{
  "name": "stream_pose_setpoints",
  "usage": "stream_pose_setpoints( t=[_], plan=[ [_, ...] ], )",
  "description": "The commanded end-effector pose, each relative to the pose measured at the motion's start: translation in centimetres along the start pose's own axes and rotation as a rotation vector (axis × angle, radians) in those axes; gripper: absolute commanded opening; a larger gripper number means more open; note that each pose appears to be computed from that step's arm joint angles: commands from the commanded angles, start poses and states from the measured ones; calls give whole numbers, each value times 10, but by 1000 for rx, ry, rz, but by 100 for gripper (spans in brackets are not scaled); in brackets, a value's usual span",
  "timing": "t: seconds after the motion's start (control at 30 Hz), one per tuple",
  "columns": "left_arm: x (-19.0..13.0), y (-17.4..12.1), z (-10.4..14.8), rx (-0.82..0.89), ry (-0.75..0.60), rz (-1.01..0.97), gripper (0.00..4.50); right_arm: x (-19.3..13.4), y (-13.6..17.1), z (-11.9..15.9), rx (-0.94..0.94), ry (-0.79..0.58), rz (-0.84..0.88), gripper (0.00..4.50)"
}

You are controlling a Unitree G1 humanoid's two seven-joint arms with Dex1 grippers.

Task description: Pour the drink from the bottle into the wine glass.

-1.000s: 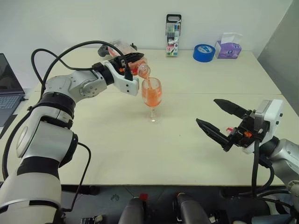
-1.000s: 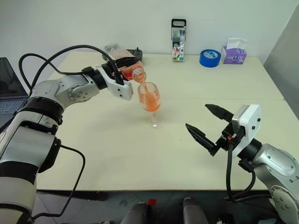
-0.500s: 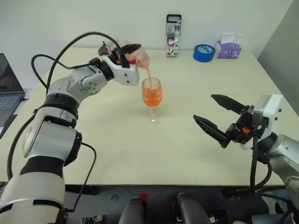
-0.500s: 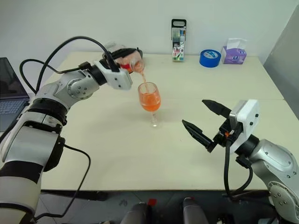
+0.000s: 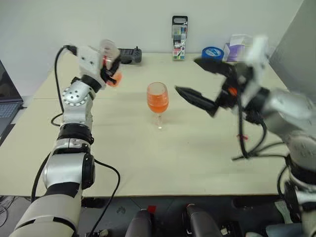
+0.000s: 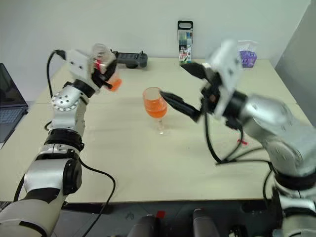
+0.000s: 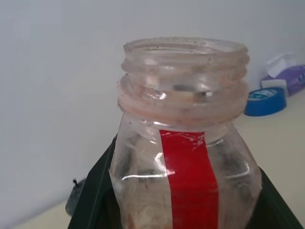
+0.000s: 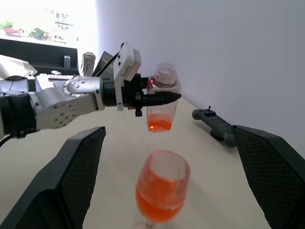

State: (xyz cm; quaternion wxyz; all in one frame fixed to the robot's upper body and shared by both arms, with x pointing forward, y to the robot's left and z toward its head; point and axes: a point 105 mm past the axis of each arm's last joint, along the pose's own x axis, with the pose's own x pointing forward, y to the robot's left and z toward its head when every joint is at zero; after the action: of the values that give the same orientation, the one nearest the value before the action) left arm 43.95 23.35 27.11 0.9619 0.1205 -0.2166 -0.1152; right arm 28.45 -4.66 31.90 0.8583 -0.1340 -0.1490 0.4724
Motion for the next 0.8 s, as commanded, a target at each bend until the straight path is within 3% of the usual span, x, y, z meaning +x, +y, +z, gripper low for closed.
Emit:
stream_pose_setpoints(
  t=[0.03, 0.27, 0.7, 0.8],
  plan=[
    [-11, 28, 1, -165, 16, 148, 169, 19, 6, -7, 55, 47, 33, 450],
    [-42, 37, -32, -223, 137, 214, 169, 61, 22, -29, 99, 106, 91, 450],
    [-62, 41, -60, -198, 211, 232, 169, 67, 26, -31, 96, 134, 119, 450],
    [-65, 40, -67, -202, 229, 243, 267, 66, 26, -31, 93, 135, 119, 450]
  ],
)
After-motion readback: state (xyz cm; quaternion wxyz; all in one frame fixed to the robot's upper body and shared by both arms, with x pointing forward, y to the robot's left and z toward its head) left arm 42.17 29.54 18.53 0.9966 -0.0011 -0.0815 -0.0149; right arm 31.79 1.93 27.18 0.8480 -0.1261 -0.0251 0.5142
